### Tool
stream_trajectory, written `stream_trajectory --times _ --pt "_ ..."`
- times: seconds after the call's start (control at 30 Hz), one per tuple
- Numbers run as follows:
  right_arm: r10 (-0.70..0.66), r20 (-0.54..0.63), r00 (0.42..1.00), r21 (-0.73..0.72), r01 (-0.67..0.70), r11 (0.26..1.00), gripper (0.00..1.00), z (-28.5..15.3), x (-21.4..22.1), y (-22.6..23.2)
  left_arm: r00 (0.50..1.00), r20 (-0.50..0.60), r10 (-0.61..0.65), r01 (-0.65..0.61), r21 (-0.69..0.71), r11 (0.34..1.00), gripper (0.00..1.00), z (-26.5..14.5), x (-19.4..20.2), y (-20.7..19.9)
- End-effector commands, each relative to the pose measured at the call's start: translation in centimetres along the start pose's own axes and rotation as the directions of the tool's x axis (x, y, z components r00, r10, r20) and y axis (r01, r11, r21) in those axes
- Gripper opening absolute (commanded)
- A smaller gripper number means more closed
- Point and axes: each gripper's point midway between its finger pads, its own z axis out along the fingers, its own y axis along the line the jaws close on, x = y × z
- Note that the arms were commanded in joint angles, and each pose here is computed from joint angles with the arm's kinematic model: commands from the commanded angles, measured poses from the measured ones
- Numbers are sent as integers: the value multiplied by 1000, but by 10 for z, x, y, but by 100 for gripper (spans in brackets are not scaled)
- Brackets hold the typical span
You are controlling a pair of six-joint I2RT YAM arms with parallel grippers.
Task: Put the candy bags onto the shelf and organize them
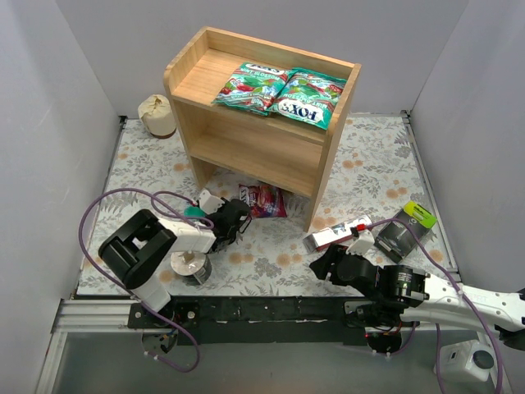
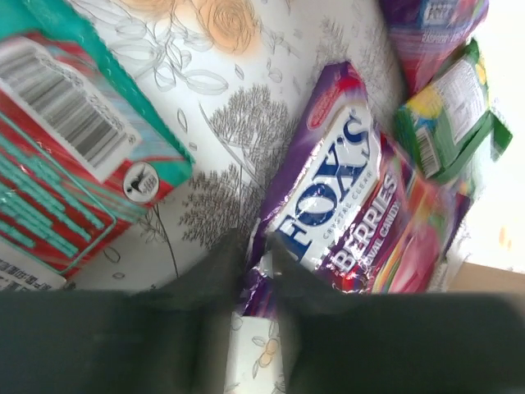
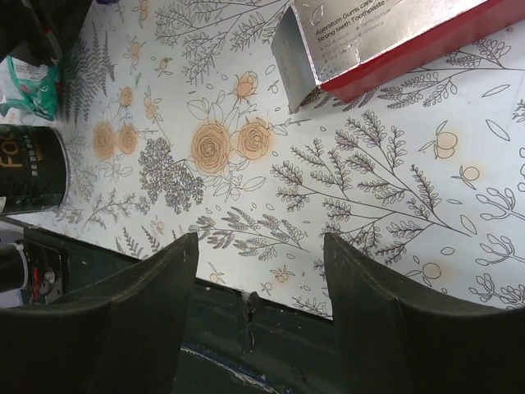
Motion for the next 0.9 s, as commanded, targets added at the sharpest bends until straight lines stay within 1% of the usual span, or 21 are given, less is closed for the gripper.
stream_trajectory --times 0.0,0.03,0.1,0.17,0.2,0.3,0.33,0.4,0.43,0.47,0.53,0.57,0.63,0.7,0.77,0.8,0.83,0.87 --pt "39 39 998 -25 -38 999 70 -2 -11 11 815 -61 -576 571 -88 816 6 -4 11 -9" --pt "35 39 999 -21 -34 999 70 -2 -11 11 831 -60 -553 547 -99 831 0 -6 11 -7" --pt "29 41 999 -25 -28 999 70 -2 -12 14 857 -62 -511 506 -80 859 0 -11 4 -16" --pt "23 47 999 -30 -22 999 70 -2 -15 18 884 -44 -465 461 -79 884 0 -17 -4 -15" --pt "17 50 999 -31 -16 999 70 -3 -16 19 905 -45 -423 420 -63 905 0 -21 -7 -17" --pt "8 58 998 -35 -6 999 70 -3 -19 24 926 -37 -376 377 34 926 0 -42 -34 -42" --pt "0 61 998 -28 2 1000 70 -2 -20 23 949 -30 -315 317 75 946 0 -53 -46 -52" --pt "-3 68 998 -32 5 999 70 -2 -21 25 963 -32 -269 270 127 954 0 -68 -59 -69" --pt "-5 70 998 -35 7 999 70 -3 -22 26 977 -27 -211 213 128 969 0 -72 -63 -70" --pt "-3 75 997 -39 6 999 70 -3 -23 27 977 -28 -211 213 182 960 0 -86 -77 -89" --pt "2 83 997 -49 2 999 70 -4 -25 29 986 -37 -163 167 189 968 0 -98 -84 -94" --pt "2 86 996 -52 3 999 70 -4 -26 30 990 -29 -139 142 226 964 0 -110 -95 -107" --pt "4 95 995 -57 2 998 70 -5 -28 30 994 -34 -105 110 217 970 0 -121 -102 -108" --pt "9 105 994 -63 -2 998 70 -6 -31 32 997 -29 -76 80 260 962 0 -138 -116 -123" --pt "7 113 994 -72 1 997 70 -7 -34 34 999 -53 -6 19 253 967 0 -148 -117 -121" --pt "6 115 993 -71 2 997 70 -7 -34 34 999 -50 3 11 279 960 0 -158 -125 -132" --pt "4 117 993 -74 5 997 70 -8 -35 36 996 -76 40 -19 260 966 0 -162 -122 -126" --pt "4 119 993 -77 5 997 70 -9 -37 37 996 -79 53 -31 258 966 0 -166 -124 -127"
